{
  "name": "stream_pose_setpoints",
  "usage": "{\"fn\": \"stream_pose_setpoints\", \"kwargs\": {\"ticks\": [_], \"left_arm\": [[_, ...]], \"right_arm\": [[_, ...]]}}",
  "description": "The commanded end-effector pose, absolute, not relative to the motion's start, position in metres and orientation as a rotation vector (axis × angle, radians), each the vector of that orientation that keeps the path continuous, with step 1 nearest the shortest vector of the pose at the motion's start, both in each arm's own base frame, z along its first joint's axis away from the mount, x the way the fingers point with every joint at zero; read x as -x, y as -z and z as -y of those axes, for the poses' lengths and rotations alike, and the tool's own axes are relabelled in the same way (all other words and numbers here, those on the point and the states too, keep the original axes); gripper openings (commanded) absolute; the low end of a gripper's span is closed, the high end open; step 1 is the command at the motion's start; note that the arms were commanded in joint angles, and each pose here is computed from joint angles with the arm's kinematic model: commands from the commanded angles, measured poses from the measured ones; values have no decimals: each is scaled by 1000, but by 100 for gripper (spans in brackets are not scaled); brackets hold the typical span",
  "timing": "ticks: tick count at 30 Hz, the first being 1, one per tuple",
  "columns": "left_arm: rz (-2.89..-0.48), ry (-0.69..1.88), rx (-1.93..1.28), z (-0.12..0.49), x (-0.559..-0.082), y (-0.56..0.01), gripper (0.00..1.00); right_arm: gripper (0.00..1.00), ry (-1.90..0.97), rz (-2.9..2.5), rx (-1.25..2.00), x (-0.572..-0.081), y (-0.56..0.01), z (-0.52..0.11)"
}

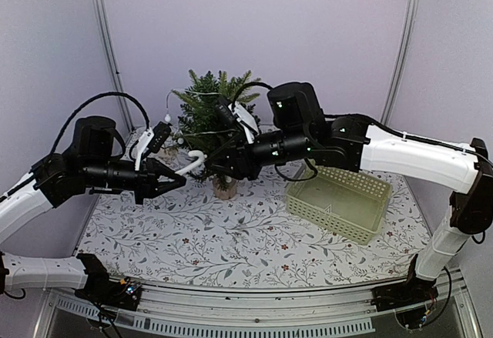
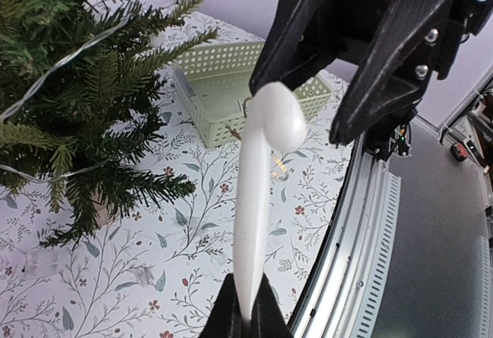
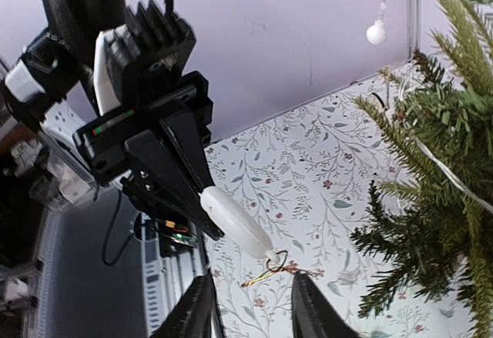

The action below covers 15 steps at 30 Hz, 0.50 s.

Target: Decorate the small christmas tree

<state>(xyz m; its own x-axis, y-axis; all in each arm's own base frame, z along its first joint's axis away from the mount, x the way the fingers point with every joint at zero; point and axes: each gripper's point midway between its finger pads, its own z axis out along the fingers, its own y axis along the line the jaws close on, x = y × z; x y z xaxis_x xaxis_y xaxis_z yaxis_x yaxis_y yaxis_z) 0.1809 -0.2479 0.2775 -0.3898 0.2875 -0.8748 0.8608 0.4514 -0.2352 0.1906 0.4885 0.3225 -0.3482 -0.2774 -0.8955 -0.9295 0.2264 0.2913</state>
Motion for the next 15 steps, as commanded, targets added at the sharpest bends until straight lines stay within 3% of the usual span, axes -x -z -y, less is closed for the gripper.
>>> {"fn": "stream_pose_setpoints", "kwargs": {"ticks": [1, 15], "left_arm": [[-1907, 900, -969, 246, -183, -276, 0], [-1901, 906, -973, 247, -183, -276, 0]], "right_arm": [[24, -1144, -1720, 1140, -183, -343, -485], [25, -1096, -1768, 1139, -196, -332, -503]]}}
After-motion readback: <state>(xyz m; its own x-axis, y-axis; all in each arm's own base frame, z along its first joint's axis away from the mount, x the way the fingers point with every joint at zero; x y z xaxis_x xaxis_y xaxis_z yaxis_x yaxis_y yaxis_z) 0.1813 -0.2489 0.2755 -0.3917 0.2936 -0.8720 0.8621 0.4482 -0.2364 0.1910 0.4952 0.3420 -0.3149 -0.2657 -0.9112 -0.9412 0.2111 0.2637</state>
